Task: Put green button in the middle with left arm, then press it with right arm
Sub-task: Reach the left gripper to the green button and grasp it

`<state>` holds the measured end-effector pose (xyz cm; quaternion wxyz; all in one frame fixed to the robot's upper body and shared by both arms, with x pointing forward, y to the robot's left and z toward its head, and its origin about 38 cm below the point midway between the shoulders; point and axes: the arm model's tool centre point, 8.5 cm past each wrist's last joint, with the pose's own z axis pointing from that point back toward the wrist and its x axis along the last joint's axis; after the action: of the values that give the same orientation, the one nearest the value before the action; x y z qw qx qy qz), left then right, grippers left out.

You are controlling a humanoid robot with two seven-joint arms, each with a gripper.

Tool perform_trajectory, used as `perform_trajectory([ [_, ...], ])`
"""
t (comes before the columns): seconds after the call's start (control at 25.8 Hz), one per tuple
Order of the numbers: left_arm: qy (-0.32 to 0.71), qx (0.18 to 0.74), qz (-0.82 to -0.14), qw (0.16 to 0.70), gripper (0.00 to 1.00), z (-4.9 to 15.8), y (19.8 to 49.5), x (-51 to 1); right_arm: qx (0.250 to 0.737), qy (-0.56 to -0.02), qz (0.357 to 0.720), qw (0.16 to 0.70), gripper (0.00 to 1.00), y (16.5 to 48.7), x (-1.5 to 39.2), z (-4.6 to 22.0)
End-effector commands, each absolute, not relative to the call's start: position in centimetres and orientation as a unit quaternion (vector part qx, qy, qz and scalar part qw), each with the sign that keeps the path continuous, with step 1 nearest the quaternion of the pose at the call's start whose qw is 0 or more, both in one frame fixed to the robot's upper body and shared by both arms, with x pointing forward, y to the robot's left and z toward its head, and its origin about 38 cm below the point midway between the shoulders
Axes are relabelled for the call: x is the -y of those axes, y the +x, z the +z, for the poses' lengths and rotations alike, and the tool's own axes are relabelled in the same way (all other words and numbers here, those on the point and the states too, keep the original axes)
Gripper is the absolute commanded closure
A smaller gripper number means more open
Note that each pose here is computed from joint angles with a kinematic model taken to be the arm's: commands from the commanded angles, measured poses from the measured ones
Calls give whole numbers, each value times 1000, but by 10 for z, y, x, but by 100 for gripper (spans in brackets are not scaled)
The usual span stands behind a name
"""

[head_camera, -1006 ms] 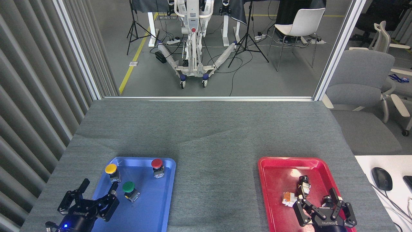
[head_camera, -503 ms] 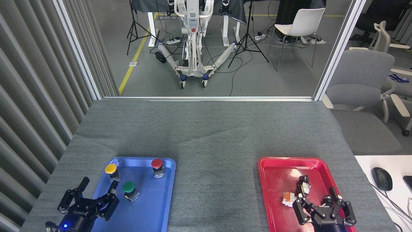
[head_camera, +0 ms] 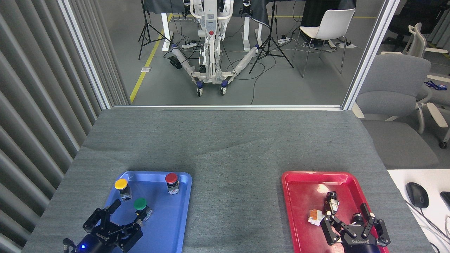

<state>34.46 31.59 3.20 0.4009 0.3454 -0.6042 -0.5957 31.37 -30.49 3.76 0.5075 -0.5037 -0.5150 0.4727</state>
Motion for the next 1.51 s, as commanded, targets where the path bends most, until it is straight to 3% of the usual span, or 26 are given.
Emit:
perform_trajectory([
  [0.0,320,596,-608,415,1,12,349,-315,515,-503,473,508,0,314,305,37],
  [0.19,296,569,-637,428,1,-12,354,-314,514,-502,473,509,0,313,305,36],
  [0.54,308,540,-638,454,2,-24,368,-328,513,-502,475,510,0,314,306,35],
  [1.28,335,528,-631,459,4,-22,391,-315,513,-501,476,510,0,313,306,34],
  [1.32,334,530,-630,460,6,-22,391,-313,512,-501,475,510,0,313,306,34],
  [1.47,334,531,-625,464,34,-24,392,-307,513,-499,476,511,0,312,305,33],
])
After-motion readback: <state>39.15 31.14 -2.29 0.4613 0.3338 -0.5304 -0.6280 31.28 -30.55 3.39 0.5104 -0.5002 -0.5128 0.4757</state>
